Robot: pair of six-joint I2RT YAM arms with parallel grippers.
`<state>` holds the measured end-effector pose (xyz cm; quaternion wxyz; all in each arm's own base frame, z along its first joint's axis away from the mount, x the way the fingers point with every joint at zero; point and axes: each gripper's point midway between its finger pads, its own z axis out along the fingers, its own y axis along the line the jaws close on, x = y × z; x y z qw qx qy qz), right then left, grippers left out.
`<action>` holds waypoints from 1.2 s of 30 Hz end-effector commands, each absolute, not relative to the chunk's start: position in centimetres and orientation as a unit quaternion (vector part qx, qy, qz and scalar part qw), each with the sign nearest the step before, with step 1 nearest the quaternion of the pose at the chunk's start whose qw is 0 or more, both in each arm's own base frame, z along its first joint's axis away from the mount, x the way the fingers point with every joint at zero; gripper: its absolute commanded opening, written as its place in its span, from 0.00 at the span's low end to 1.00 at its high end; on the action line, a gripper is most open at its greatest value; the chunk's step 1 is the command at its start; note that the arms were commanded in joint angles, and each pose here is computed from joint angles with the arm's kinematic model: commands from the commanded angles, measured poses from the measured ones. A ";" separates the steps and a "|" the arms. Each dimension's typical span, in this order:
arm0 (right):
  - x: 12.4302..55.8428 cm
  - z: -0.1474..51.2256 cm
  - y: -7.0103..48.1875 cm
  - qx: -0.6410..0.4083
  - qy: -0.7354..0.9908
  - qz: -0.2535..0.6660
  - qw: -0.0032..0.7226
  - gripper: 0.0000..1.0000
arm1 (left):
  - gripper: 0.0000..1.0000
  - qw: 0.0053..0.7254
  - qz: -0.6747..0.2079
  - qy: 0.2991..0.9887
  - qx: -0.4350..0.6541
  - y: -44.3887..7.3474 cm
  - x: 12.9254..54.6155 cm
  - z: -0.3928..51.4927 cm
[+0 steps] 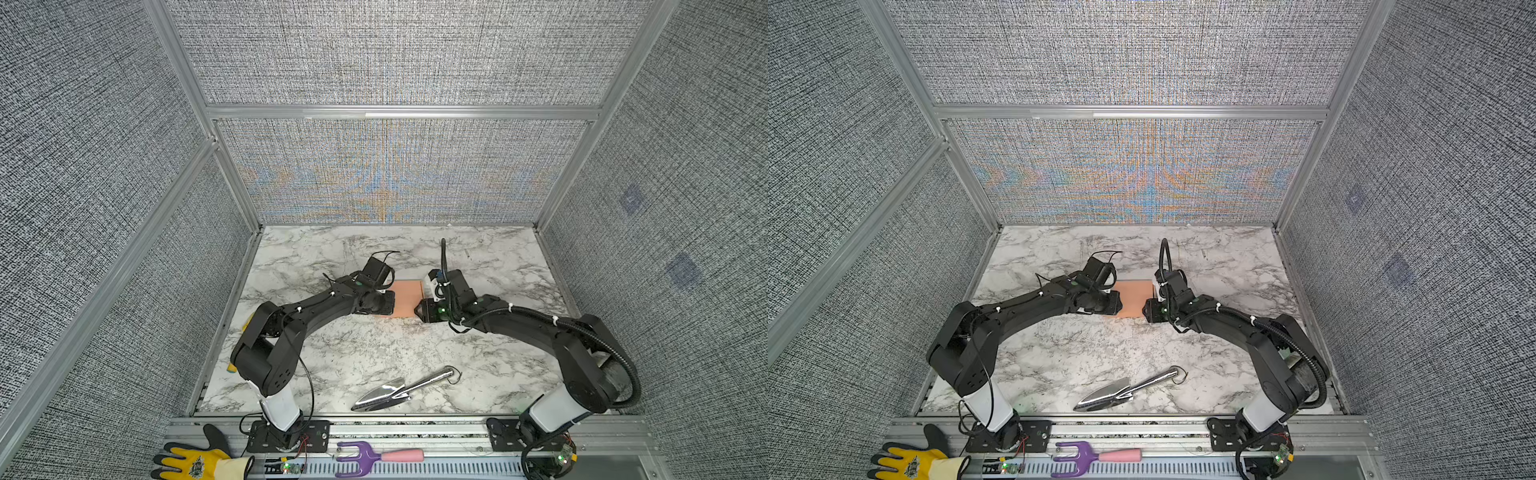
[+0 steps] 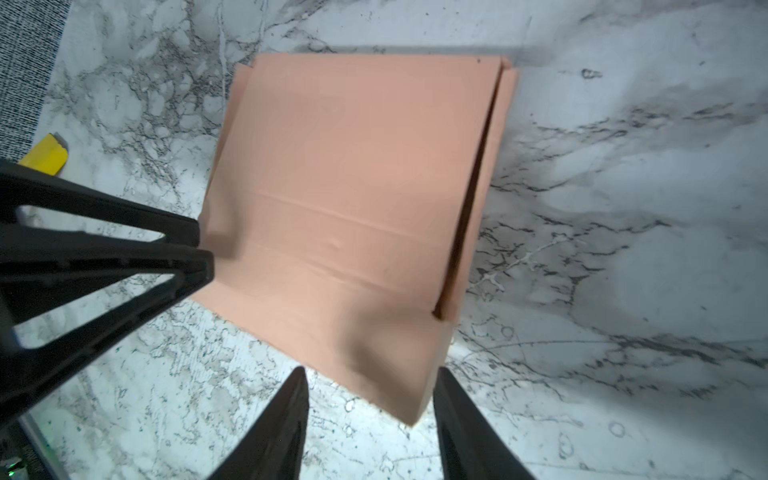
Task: Fold the paper box
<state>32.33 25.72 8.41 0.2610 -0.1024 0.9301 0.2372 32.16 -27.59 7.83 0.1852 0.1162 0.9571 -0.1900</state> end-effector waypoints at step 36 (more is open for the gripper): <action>32.5 7.4 23.9 -0.087 0.943 0.192 0.258 0.50 | 0.61 0.200 -0.157 0.967 0.011 -24.8 31.4 8.5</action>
